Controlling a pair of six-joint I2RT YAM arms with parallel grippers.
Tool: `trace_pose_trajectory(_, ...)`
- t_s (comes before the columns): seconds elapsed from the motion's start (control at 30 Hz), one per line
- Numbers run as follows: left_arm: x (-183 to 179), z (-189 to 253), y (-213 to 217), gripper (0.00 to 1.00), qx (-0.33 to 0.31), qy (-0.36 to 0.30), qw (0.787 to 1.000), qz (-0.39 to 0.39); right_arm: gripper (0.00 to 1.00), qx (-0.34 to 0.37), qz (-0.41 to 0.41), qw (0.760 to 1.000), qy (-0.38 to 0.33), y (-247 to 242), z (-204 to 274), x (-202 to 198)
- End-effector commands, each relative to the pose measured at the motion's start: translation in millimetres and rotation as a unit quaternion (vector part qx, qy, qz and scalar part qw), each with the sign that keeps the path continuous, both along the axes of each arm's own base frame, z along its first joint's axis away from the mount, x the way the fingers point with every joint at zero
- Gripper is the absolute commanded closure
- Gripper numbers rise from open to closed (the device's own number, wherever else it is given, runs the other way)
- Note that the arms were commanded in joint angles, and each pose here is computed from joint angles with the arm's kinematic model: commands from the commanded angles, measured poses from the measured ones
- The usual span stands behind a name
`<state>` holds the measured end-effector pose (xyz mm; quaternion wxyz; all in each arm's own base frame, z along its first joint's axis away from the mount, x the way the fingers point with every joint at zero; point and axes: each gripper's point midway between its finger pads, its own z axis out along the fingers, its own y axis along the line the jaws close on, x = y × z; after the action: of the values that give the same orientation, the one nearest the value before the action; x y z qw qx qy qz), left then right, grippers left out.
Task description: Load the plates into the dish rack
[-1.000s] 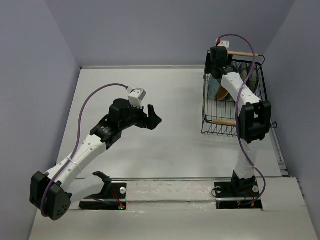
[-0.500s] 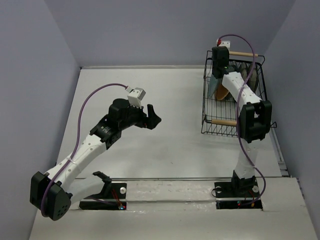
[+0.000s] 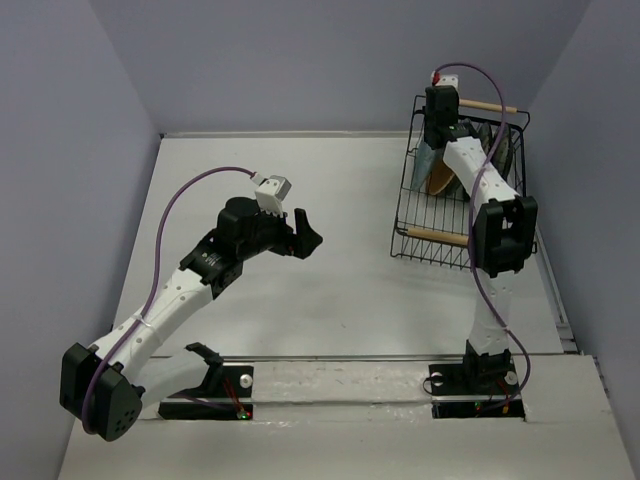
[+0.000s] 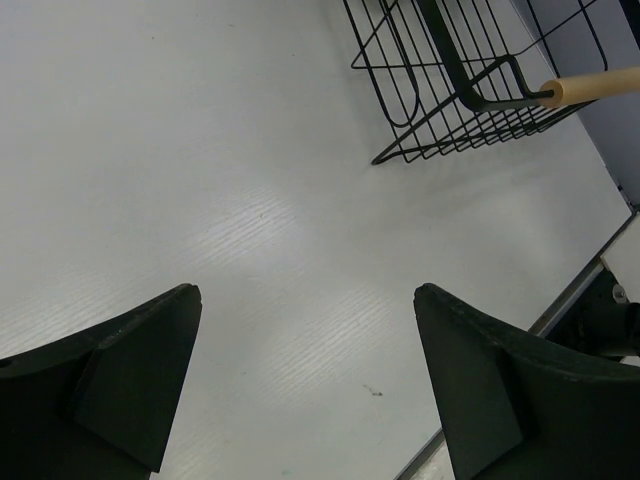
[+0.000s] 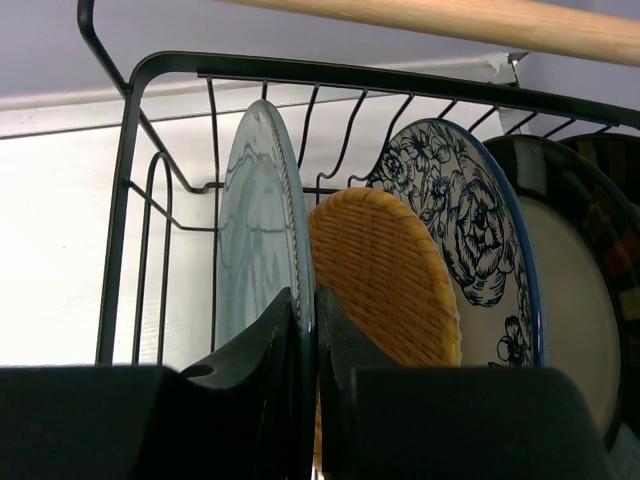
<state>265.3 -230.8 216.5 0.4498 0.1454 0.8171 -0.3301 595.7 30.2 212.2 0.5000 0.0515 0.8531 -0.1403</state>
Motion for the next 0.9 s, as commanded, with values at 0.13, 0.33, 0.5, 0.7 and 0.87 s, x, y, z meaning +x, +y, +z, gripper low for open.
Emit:
trace_pose_trajectory(0.13, 7.0, 24.3, -4.3, 0.01, -0.018, -0.031, 0.999, -0.003, 0.93, -0.022, 0.066, 0.993, -0.098, 17.9, 66.6, 34.6)
trace_pose_trajectory(0.33, 8.8, 22.0, -2.6, 0.01, -0.015, -0.029, 0.999, 0.001, 0.93, -0.062, 0.077, 0.991, -0.090, 15.1, 59.5, 45.7)
trace_pose_trajectory(0.5, 10.3, 20.4, -2.9, 0.01, -0.014, -0.027, 1.000, 0.002, 0.88, -0.064, 0.057, 0.992, -0.094, 10.6, 52.2, 53.3)
trace_pose_trajectory(0.7, 11.6, 18.3, -2.8, 0.01, -0.013, -0.024, 1.000, 0.004, 0.81, -0.063, 0.047, 0.991, -0.111, 10.2, 49.1, 64.8)
trace_pose_trajectory(0.87, 12.5, 17.8, -2.1, 0.01, -0.013, -0.023, 1.000, 0.006, 0.73, -0.049, 0.031, 0.992, -0.115, 7.8, 49.2, 60.5)
